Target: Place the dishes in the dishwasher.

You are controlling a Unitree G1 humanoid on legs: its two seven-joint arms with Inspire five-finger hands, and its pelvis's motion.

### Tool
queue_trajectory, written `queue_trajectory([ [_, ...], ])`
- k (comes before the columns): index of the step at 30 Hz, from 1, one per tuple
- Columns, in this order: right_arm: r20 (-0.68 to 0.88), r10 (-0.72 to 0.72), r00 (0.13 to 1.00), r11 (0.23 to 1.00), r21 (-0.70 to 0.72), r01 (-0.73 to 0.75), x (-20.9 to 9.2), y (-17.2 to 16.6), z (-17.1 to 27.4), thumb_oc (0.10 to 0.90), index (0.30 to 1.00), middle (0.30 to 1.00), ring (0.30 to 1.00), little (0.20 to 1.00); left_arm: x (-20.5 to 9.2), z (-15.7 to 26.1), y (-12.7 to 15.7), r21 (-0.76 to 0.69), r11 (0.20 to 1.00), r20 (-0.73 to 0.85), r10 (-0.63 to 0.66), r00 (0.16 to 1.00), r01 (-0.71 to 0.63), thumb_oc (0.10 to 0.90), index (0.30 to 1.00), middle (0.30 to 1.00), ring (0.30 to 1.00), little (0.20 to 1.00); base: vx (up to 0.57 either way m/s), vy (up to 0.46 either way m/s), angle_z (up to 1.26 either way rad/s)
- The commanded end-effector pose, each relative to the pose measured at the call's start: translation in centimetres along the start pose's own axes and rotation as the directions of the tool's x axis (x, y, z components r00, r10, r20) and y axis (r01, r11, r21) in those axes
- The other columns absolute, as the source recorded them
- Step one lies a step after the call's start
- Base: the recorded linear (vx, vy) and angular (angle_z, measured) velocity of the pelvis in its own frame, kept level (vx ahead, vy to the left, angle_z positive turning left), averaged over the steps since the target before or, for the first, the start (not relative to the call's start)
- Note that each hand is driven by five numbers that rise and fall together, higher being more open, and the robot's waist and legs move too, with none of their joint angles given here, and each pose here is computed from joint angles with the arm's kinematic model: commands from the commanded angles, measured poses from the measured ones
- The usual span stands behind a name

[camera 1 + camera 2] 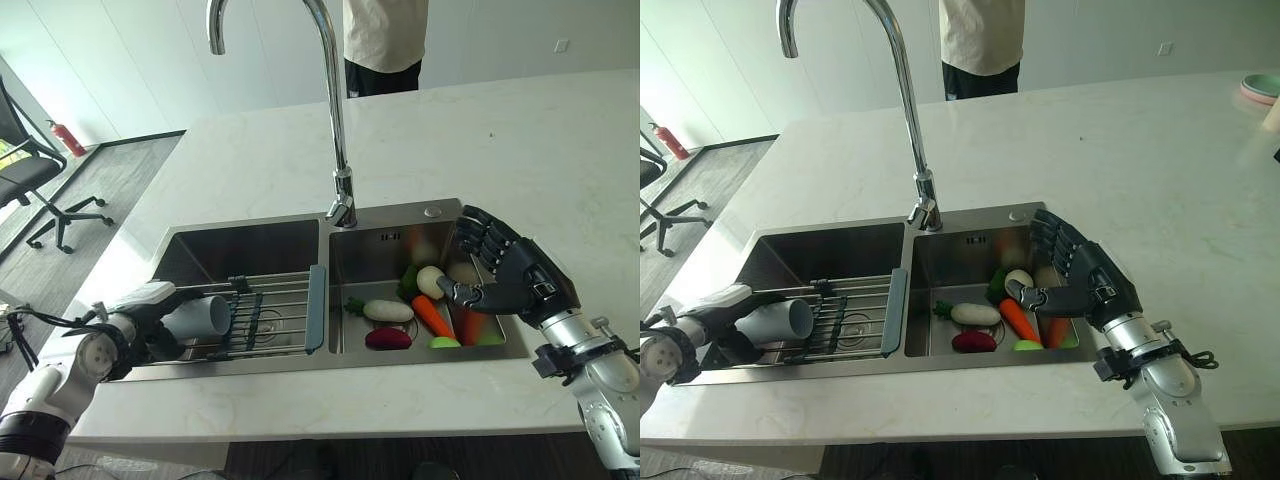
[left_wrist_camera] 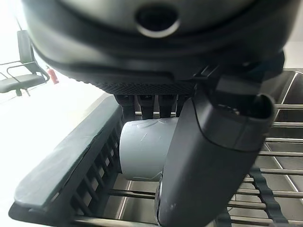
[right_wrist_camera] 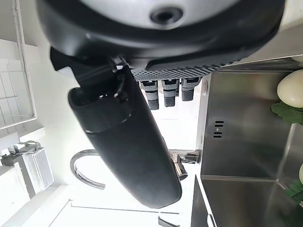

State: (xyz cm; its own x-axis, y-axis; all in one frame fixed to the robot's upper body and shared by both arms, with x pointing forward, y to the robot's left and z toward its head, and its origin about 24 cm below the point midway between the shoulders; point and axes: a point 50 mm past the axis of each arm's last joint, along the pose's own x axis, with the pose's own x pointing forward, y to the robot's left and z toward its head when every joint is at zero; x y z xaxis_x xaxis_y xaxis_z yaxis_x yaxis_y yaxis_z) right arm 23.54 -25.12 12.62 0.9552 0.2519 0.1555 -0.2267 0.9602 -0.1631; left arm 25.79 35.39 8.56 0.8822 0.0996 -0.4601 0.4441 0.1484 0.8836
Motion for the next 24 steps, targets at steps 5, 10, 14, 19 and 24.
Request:
queue_trajectory([
  [5, 0.301, 0.027, 0.953, 0.997, -0.077, -0.004, 1.9, -0.4, 5.4, 0.8, 0.9, 0.9, 0.9, 0.9, -0.4, -0.1, 6.2, -0.008, 0.969, -0.012, 0.248, 0.969, -0.248, 0.8, 0.9, 0.9, 0.9, 0.9, 0.01, 0.003, 0.0],
  [10, 0.3, 0.026, 0.954, 0.997, -0.079, -0.003, 1.9, -0.6, 5.5, 0.8, 0.9, 0.9, 0.9, 0.9, -0.4, -0.3, 6.1, -0.017, 0.971, -0.019, 0.24, 0.971, -0.24, 0.8, 0.9, 0.9, 0.9, 0.9, 0.01, 0.002, 0.0],
  [14, 0.294, 0.025, 0.955, 0.997, -0.08, -0.002, 1.9, -0.5, 5.4, 0.8, 0.9, 0.9, 0.9, 0.9, -0.3, -0.4, 5.9, -0.025, 0.973, -0.022, 0.231, 0.973, -0.231, 0.8, 0.9, 0.9, 0.9, 0.9, 0.03, 0.01, -0.01],
  [19, 0.293, 0.024, 0.956, 0.997, -0.082, 0.0, 1.8, -0.6, 5.4, 0.8, 0.9, 0.9, 0.9, 0.9, -0.1, -0.4, 5.7, -0.039, 0.974, -0.034, 0.22, 0.975, -0.221, 0.8, 0.9, 0.9, 0.9, 0.9, 0.01, 0.005, -0.02],
  [24, 0.29, 0.022, 0.957, 0.997, -0.083, 0.002, 1.8, -0.5, 5.2, 0.8, 0.9, 0.9, 0.9, 0.9, 0.3, -0.8, 4.8, -0.07, 0.984, -0.066, 0.158, 0.985, -0.162, 0.485, 0.427, 0.427, 0.427, 0.427, 0.02, 0.009, -0.1],
])
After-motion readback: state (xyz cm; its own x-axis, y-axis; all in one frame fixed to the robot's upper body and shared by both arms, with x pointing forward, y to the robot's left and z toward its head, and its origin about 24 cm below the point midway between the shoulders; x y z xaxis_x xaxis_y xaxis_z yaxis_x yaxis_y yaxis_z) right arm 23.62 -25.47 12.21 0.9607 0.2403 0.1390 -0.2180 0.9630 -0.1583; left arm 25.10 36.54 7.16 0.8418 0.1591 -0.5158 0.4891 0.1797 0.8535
